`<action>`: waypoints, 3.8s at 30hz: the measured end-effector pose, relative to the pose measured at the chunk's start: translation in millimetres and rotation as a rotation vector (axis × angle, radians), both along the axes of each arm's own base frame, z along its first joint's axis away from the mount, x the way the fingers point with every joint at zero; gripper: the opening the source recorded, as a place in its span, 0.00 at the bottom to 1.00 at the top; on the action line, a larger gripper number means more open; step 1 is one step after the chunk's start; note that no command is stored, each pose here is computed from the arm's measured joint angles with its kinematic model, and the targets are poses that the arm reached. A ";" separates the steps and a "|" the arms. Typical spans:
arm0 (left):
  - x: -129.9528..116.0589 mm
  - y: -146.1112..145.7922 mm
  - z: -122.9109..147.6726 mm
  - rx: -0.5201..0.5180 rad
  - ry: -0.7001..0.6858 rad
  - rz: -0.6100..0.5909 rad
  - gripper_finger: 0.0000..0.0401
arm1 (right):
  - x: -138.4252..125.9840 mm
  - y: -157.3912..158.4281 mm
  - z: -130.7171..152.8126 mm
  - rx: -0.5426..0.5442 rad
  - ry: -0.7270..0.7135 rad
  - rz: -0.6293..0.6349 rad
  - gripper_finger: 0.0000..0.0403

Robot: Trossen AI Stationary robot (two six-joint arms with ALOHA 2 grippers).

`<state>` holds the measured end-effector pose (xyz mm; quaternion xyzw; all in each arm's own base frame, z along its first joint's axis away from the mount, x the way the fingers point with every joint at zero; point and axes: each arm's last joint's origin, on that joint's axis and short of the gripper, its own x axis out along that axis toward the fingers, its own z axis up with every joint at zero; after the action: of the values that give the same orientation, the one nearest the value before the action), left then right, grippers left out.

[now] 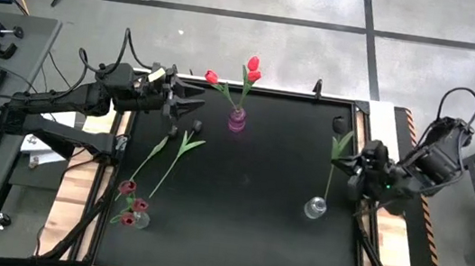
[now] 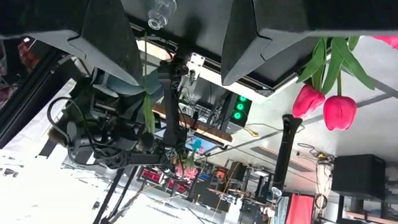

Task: Sort flowers into vase by color
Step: Put the right black tulip into the right transparent vase

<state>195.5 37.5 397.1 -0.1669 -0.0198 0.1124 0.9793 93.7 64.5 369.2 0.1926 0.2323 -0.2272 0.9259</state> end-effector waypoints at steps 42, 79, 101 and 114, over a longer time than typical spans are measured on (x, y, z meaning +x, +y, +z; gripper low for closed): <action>-0.3 1.2 4.3 -0.070 -0.064 0.042 0.52 | -46.9 -4.4 -50.7 -0.190 -0.236 0.310 0.00; 0.5 1.4 3.7 -0.061 -0.057 0.044 0.52 | -42.7 11.9 -99.0 0.150 -0.186 0.223 0.33; 1.3 0.4 3.4 -0.018 -0.044 0.003 0.52 | -36.9 36.3 -75.8 0.836 -0.239 0.187 0.65; 2.3 -1.0 -27.4 -0.314 0.214 -0.050 0.52 | -0.1 47.0 -7.9 0.571 -0.779 0.231 0.65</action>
<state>197.9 36.6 369.7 -0.3053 0.1064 0.1067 0.9403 93.6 111.5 361.3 0.4824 -0.0583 0.0384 0.8732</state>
